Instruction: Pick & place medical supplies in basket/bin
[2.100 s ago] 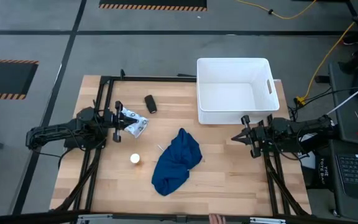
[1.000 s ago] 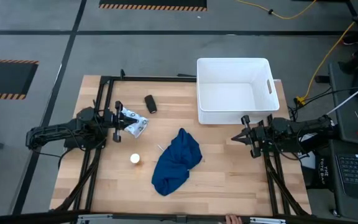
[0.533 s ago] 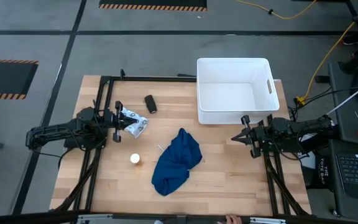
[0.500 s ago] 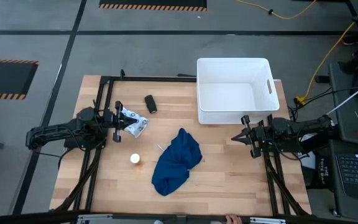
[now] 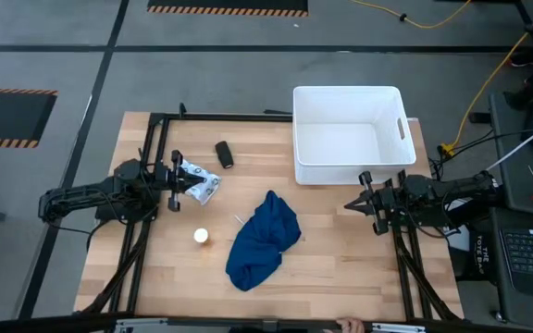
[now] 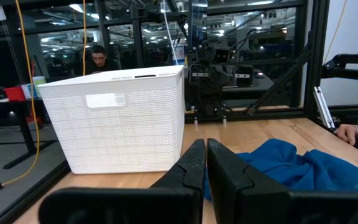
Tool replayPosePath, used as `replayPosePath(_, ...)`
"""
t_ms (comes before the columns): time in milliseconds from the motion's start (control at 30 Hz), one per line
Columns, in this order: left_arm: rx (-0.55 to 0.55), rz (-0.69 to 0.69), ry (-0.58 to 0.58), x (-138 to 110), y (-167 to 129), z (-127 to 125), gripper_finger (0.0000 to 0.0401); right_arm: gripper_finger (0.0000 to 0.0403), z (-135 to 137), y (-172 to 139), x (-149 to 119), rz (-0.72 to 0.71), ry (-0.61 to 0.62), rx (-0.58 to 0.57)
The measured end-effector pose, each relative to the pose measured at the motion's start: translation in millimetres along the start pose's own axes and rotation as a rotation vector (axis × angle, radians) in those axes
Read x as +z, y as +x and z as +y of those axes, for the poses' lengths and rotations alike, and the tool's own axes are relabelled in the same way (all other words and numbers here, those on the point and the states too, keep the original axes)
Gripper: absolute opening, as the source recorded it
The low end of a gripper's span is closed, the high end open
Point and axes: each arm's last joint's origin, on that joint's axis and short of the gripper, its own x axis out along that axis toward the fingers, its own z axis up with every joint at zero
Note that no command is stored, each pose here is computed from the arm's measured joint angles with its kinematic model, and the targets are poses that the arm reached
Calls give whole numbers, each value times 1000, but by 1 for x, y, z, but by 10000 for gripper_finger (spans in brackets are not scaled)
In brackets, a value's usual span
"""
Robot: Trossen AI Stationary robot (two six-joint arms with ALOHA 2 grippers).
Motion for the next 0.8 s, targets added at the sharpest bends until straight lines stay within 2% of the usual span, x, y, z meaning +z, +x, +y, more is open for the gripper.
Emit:
replayPosePath(567, 0, -14, 19, 1, 0, 0, 8, 8, 0, 0, 0, 0, 6, 0)
replayPosePath(700, 0, -14, 19, 1, 0, 0, 9, 8, 0, 0, 0, 0, 133, 0)
replayPosePath(800, 1, -13, 0, 1, 0, 0, 11, 8, 0, 0, 0, 0, 173, 0)
